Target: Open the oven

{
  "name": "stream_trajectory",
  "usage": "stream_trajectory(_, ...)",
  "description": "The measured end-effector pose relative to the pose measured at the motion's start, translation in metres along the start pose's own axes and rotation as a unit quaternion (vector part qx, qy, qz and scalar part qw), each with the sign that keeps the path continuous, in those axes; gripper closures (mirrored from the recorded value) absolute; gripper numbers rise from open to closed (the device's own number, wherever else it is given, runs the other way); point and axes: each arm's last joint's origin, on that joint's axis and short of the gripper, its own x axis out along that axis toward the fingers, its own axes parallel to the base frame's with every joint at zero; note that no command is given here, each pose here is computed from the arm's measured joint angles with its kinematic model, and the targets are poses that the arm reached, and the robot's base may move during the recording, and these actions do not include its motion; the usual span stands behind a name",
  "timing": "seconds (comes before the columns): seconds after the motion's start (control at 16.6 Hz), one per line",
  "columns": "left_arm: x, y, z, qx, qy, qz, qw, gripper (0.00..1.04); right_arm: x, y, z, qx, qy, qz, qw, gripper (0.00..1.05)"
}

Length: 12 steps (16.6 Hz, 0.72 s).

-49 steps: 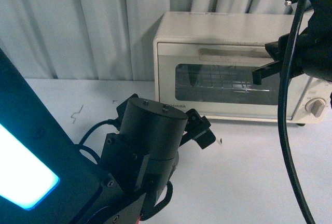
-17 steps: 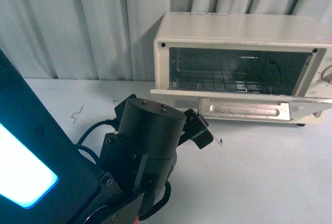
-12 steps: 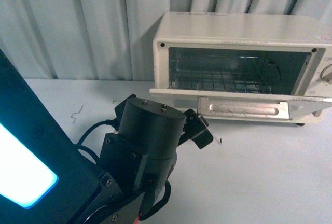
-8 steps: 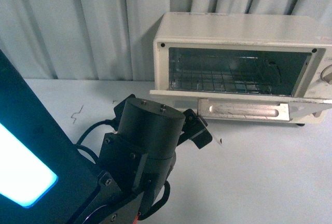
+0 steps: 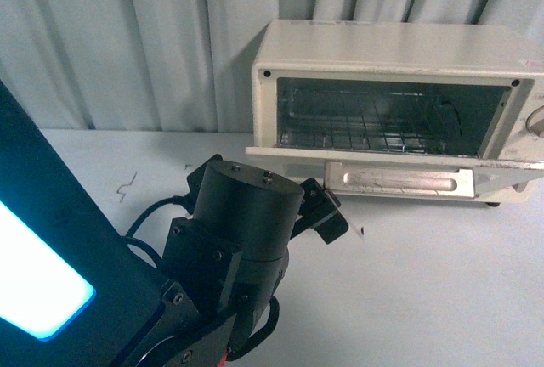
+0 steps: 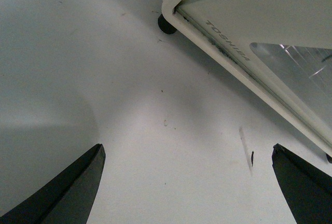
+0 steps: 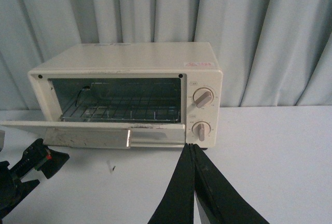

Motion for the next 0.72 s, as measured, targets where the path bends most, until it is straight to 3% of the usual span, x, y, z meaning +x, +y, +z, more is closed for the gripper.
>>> stream_trajectory(0.24,0.0,0.0,0.0,0.0,0.0,0.0,1.0,0.07,0.001,-0.014,0.0,-0.003,0.01,-0.012,1.0,1.03)
stream_trajectory(0.72,0.0,0.0,0.0,0.0,0.0,0.0,1.0,0.07,0.001,-0.013,0.0,-0.002,0.01,0.002,1.0,1.03)
